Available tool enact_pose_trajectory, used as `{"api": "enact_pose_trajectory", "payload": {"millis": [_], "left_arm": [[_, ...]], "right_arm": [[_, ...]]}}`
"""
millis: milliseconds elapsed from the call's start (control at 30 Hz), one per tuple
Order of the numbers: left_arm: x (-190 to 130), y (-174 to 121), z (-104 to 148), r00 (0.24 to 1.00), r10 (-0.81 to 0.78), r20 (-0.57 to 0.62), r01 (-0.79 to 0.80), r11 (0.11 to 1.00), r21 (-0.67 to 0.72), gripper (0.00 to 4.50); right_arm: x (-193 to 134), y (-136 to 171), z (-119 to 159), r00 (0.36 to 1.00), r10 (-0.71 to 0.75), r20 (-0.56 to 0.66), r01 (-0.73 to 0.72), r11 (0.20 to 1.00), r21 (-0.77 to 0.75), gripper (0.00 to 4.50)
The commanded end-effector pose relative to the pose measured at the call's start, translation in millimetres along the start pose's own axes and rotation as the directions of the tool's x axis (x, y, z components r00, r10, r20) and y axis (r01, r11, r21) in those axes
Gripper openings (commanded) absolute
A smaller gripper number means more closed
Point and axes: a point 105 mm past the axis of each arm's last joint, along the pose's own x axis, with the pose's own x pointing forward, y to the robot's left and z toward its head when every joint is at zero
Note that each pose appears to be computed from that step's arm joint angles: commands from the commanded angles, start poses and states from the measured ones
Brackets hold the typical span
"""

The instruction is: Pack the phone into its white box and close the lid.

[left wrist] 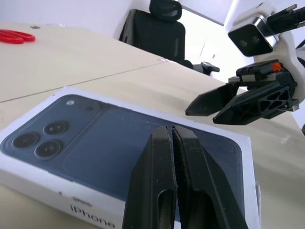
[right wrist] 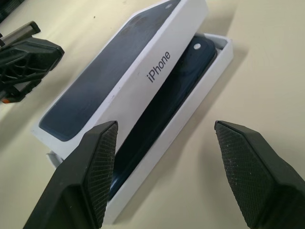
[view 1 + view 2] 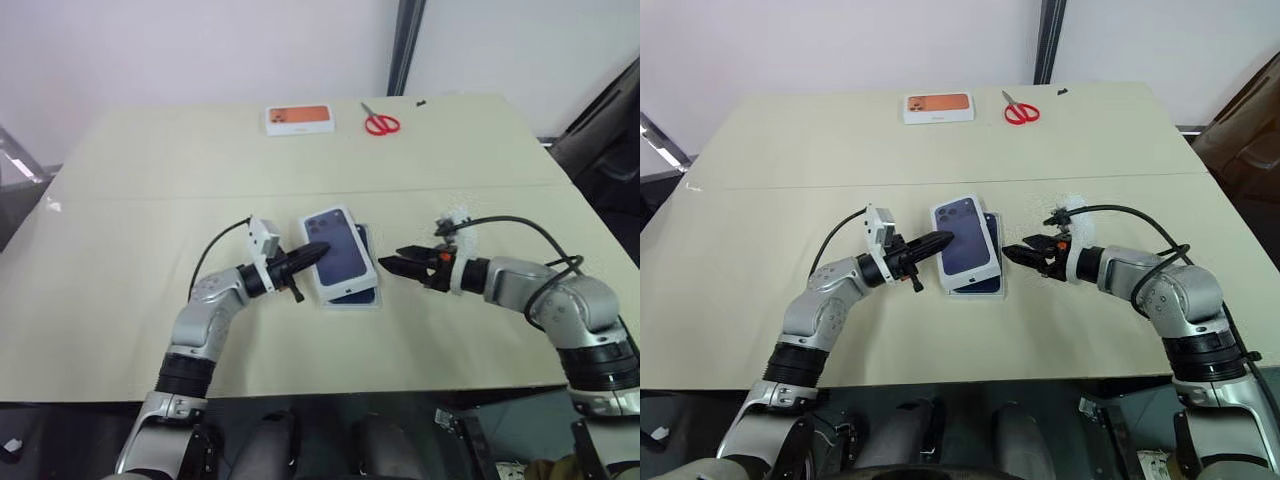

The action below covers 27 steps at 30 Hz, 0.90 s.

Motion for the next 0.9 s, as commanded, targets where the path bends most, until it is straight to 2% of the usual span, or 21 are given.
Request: {"api": "enact_pose_trajectory", "payload": {"millis": [33, 133, 267, 367, 600, 900], "left_arm": [[0, 3, 14, 1.0, -0.005, 0.023, 0.004, 0.999, 0.046, 0.15], [-6, 9, 23, 0.999, 0.027, 0.042, -0.029, 0.999, 0.041, 0.15], [-15, 28, 30, 0.99, 0.134, 0.041, -0.137, 0.988, 0.078, 0.15], [-18, 47, 18, 0.971, 0.237, -0.027, -0.235, 0.97, 0.066, 0.15], [-14, 60, -24, 0.924, 0.297, -0.242, -0.299, 0.954, 0.032, 0.15], [9, 44, -31, 0.941, 0.223, -0.256, -0.235, 0.972, -0.016, 0.15]], "right_arm": [[1, 0, 18, 0.998, -0.006, 0.069, 0.013, 0.994, -0.104, 3.38], [1, -6, 31, 0.989, -0.037, 0.142, 0.06, 0.985, -0.16, 3.38], [6, -21, 40, 0.976, -0.12, 0.182, 0.158, 0.965, -0.211, 1.61], [15, -17, 42, 0.975, -0.113, 0.19, 0.169, 0.935, -0.311, 0.05], [42, -8, 25, 0.986, -0.115, 0.121, 0.157, 0.888, -0.433, 0.05], [44, 1, 28, 0.992, -0.052, 0.114, 0.098, 0.887, -0.452, 0.05]]}}
